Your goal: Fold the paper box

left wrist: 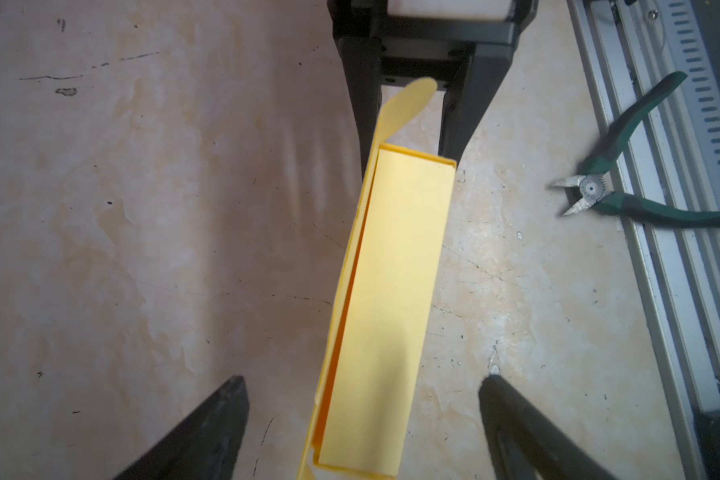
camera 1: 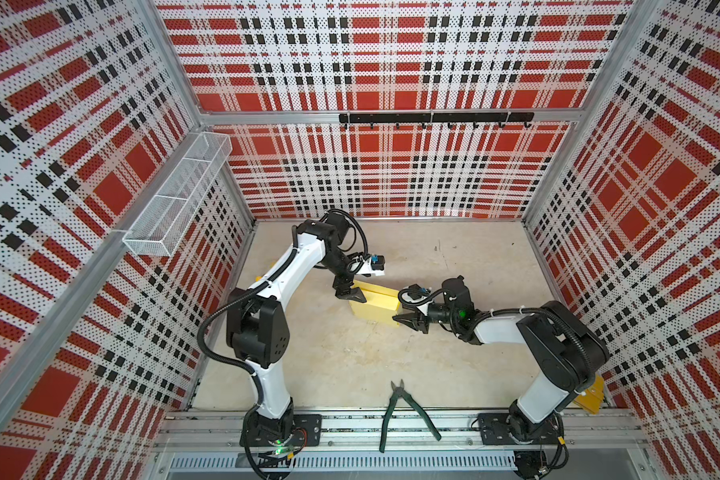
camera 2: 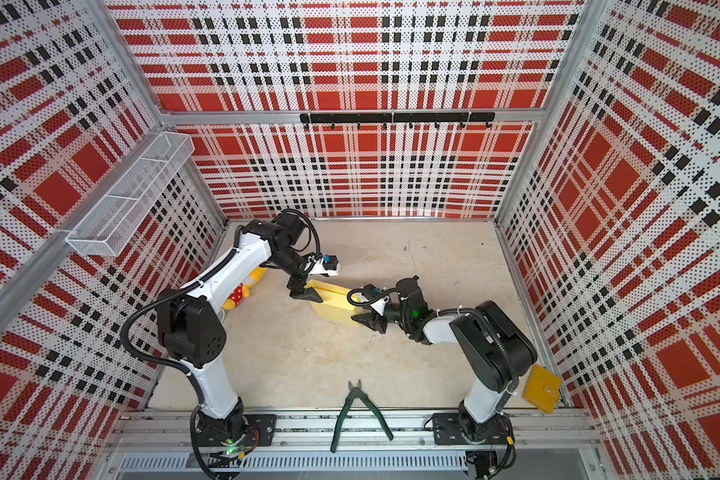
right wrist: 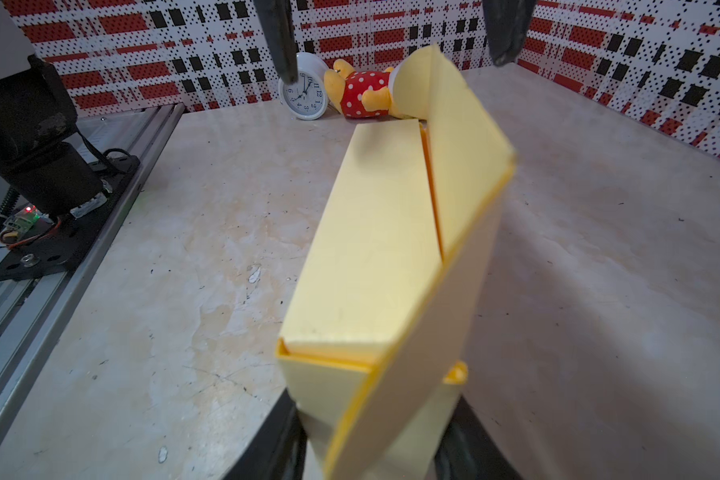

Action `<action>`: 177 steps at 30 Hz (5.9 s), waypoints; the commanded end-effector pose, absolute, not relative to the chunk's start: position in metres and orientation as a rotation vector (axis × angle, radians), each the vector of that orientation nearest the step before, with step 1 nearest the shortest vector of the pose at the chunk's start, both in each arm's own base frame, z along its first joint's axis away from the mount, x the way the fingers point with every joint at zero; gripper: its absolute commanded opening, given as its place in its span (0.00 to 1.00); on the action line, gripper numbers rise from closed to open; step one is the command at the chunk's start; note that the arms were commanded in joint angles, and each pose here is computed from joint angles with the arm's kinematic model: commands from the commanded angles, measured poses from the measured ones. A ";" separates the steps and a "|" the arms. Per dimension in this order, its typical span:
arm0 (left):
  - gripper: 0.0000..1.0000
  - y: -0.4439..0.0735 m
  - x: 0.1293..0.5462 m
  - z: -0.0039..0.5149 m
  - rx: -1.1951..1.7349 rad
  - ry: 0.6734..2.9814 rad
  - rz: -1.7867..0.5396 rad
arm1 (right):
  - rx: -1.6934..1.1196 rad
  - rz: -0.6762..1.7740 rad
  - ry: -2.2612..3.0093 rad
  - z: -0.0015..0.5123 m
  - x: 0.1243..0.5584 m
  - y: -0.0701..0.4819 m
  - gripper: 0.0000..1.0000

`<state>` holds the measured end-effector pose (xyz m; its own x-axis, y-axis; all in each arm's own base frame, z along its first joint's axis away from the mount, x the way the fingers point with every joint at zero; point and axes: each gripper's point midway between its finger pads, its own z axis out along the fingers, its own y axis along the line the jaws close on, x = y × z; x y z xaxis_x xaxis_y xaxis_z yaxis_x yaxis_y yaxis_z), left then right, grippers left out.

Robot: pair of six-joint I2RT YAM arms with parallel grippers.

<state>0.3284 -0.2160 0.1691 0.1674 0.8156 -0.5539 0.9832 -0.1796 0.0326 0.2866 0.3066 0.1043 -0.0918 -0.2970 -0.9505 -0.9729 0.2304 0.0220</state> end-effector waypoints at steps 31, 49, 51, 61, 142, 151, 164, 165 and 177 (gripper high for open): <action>0.40 -0.215 0.318 0.132 2.131 1.643 -0.546 | -1.240 0.886 1.543 0.111 0.297 0.311 0.55; 0.39 -0.226 0.359 0.131 1.925 1.819 -0.414 | -1.012 0.547 1.770 0.162 0.290 0.241 0.71; 0.39 -0.228 0.363 0.129 1.907 1.843 -0.396 | -0.959 0.521 1.811 0.180 0.295 0.235 0.67; 0.40 -0.238 0.374 0.112 1.848 1.949 -0.309 | -0.689 0.492 2.112 0.214 0.349 0.238 0.49; 0.43 -0.251 0.371 0.077 1.794 2.140 -0.388 | -0.650 0.586 2.493 0.147 0.403 0.267 0.20; 0.43 -0.252 0.371 0.075 1.789 2.147 -0.395 | -0.641 0.590 2.502 0.146 0.401 0.267 0.15; 0.43 -0.251 0.372 0.075 1.778 2.159 -0.389 | -0.586 0.626 2.536 0.143 0.396 0.278 0.02; 0.42 -0.252 0.372 0.075 1.779 2.160 -0.389 | -0.580 0.626 2.540 0.142 0.395 0.278 0.02; 0.43 -0.251 0.372 0.073 1.773 2.173 -0.384 | -0.505 0.662 2.572 0.145 0.391 0.288 0.02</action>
<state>0.3788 -0.2515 0.0947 -0.1618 0.8799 -0.4467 0.9794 0.1986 0.0364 0.3977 0.2687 0.1464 -0.8254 -0.2326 -0.5144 -0.4347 0.8433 0.3161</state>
